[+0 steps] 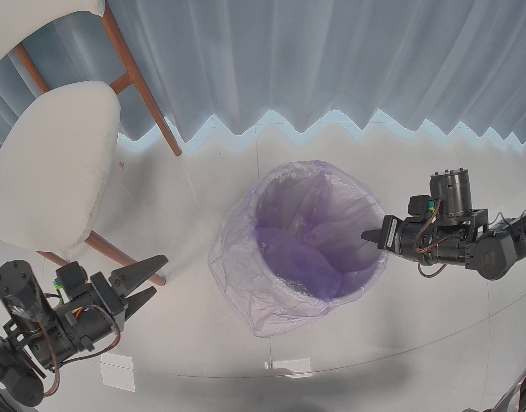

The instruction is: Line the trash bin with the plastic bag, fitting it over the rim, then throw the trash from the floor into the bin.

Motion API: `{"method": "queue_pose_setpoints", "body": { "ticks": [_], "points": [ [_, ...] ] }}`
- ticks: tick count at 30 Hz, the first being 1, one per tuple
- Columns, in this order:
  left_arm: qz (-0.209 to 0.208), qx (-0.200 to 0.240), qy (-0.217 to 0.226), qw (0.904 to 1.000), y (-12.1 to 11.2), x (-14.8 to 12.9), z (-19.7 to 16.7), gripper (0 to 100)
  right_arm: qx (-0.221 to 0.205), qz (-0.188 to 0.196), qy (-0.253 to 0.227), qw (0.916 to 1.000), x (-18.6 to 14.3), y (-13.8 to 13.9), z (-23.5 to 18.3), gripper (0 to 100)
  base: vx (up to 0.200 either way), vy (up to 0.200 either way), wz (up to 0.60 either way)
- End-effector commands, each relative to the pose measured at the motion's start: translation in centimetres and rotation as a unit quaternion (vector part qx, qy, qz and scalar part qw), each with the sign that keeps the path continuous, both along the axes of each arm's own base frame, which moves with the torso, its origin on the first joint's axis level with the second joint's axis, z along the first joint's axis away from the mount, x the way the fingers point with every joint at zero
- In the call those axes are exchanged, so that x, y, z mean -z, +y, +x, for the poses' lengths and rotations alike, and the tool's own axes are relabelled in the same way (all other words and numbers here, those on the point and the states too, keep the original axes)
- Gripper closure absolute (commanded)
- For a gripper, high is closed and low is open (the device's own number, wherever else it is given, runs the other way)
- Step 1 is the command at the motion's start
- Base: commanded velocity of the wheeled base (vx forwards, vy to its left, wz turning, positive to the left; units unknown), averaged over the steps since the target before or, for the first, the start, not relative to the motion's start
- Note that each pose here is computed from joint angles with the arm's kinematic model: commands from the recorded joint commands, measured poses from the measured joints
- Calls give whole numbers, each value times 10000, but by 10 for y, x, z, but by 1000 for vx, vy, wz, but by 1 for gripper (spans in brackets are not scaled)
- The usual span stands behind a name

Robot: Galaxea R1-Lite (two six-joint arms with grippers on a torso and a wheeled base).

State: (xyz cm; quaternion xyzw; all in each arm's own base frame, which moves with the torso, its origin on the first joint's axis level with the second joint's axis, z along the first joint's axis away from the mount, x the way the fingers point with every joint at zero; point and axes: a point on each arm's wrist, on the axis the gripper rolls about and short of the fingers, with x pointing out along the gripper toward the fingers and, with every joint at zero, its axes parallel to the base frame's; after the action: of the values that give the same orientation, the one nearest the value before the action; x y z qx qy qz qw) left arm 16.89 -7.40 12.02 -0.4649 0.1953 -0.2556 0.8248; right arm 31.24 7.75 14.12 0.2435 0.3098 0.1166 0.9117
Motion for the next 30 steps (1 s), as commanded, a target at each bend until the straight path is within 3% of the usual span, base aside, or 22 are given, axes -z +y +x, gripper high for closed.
{"method": "queue_pose_setpoints", "body": {
  "ticks": [1, 8, 14, 19, 30],
  "points": [
    [-93, -321, -516, 9981, 17, -23, -43, 0, -64, -578, 38, 9983, 43, 18, 22, 100, 0, 0, 0],
    [692, -1030, -425, 9914, 30, -17, -63, 0, -181, -959, -396, 9944, 67, 33, 43, 100, 0, 0, 0],
    [947, -1559, 21, 9832, 39, -8, -68, 0, -298, -1118, -583, 9916, 76, 49, 62, 100, 0, 0, 0],
    [1004, -1730, 35, 9798, 43, -8, -68, 0, -285, -1205, -650, 9902, 86, 66, 74, 100, 0, 0, 0],
    [996, -1905, 14, 9766, 47, -8, -69, 0, -240, -1200, -723, 9898, 96, 70, 83, 100, 0, 0, 0]
  ]
}}
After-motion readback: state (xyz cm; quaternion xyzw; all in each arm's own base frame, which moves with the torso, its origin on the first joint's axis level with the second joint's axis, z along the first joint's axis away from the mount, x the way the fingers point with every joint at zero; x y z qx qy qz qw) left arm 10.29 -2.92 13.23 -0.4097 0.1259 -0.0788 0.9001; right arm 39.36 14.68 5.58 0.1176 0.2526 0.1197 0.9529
